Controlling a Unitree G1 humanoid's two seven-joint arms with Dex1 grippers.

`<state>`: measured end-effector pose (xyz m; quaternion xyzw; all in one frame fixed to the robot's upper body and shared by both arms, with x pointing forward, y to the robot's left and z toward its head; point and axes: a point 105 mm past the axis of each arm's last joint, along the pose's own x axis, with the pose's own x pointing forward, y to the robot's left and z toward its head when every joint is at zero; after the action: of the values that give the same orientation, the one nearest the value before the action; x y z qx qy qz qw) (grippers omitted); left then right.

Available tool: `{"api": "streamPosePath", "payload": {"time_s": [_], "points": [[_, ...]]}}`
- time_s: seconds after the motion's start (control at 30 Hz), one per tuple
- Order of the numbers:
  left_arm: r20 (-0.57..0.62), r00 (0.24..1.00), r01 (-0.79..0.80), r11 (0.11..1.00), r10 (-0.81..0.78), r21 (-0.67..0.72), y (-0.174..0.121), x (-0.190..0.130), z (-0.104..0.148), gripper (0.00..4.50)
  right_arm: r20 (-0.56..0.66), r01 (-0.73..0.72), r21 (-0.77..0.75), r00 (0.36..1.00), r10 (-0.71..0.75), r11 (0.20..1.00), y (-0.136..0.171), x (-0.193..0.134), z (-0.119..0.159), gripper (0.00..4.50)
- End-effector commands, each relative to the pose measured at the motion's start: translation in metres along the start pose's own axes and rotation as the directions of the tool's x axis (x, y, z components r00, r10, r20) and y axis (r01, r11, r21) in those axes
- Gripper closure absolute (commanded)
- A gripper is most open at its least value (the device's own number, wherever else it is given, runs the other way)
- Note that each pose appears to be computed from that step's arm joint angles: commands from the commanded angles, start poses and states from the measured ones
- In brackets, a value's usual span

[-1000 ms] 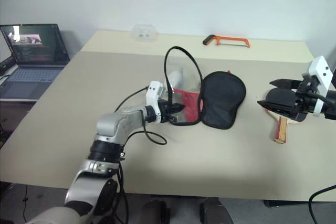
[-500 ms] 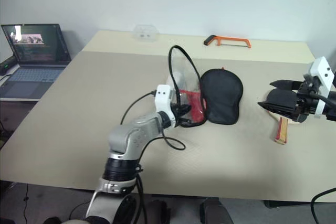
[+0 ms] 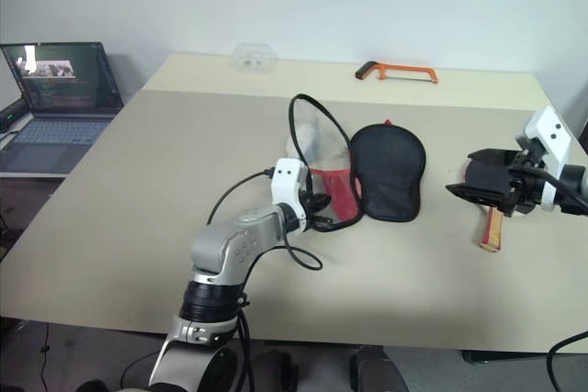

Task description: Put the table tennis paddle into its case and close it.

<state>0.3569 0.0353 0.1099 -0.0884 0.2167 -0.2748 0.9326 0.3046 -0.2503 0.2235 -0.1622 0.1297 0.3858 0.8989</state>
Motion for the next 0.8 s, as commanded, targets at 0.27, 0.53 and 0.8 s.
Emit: {"api": "streamPosePath", "payload": {"time_s": [0.27,0.53,0.8], "points": [[0.047,0.995,0.085,0.985,-0.093,0.148,-0.009,-0.023,0.029,0.63,-0.156,0.422,0.208,0.905,-0.396,0.882,-0.047,0.007,-0.026,0.00],[-0.061,0.979,0.201,0.881,-0.194,0.428,0.013,-0.084,0.048,0.04,-0.363,0.801,0.277,0.599,-0.714,0.531,-0.064,-0.013,-0.064,0.00],[-0.030,0.917,0.327,0.705,-0.398,0.630,0.026,-0.138,0.088,0.04,-0.542,0.898,0.339,0.431,-0.722,0.281,-0.037,-0.010,-0.095,0.00]]}}
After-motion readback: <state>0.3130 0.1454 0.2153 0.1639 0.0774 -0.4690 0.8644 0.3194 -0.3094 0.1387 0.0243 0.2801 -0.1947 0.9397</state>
